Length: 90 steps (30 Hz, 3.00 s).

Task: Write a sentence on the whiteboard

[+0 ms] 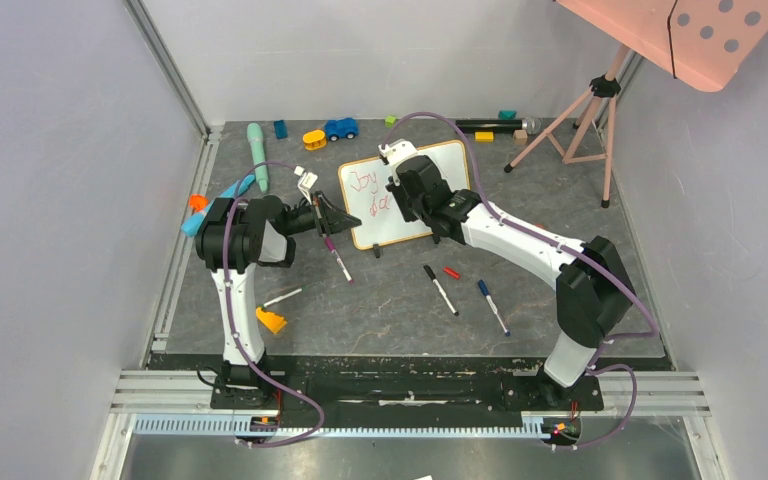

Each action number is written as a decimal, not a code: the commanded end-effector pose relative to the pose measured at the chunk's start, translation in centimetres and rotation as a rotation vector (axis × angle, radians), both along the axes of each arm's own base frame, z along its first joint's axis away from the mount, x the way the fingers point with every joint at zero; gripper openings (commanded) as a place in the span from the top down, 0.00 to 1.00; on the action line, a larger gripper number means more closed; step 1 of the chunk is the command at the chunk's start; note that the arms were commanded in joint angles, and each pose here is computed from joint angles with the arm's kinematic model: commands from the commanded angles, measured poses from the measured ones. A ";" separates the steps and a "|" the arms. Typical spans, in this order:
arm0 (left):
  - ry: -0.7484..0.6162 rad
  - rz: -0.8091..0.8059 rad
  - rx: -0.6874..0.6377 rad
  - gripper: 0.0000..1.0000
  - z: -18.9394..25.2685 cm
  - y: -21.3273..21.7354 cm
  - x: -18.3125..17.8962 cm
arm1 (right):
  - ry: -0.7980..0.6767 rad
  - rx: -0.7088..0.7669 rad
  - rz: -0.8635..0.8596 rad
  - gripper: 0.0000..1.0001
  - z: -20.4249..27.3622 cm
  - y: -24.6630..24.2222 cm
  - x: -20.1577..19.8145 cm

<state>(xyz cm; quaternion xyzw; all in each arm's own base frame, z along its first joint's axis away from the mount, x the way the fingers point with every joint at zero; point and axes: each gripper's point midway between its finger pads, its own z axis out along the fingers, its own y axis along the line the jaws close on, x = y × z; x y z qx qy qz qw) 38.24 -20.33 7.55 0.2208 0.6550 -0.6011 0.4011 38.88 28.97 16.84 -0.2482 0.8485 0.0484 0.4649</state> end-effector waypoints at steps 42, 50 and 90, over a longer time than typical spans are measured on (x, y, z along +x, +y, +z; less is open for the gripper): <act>-0.079 -0.139 0.036 0.98 -2.0 -0.7 -2.9 | 0.050 -0.013 0.038 1.00 -1.9 0.1 -0.8; -0.080 -0.139 0.036 0.98 -2.0 -0.7 -2.9 | 0.019 -0.049 -0.023 1.00 -1.2 -1.3 -0.3; -0.078 -0.138 0.036 0.98 -2.0 -0.7 -2.9 | -0.067 0.154 0.027 1.00 3.6 -0.2 2.1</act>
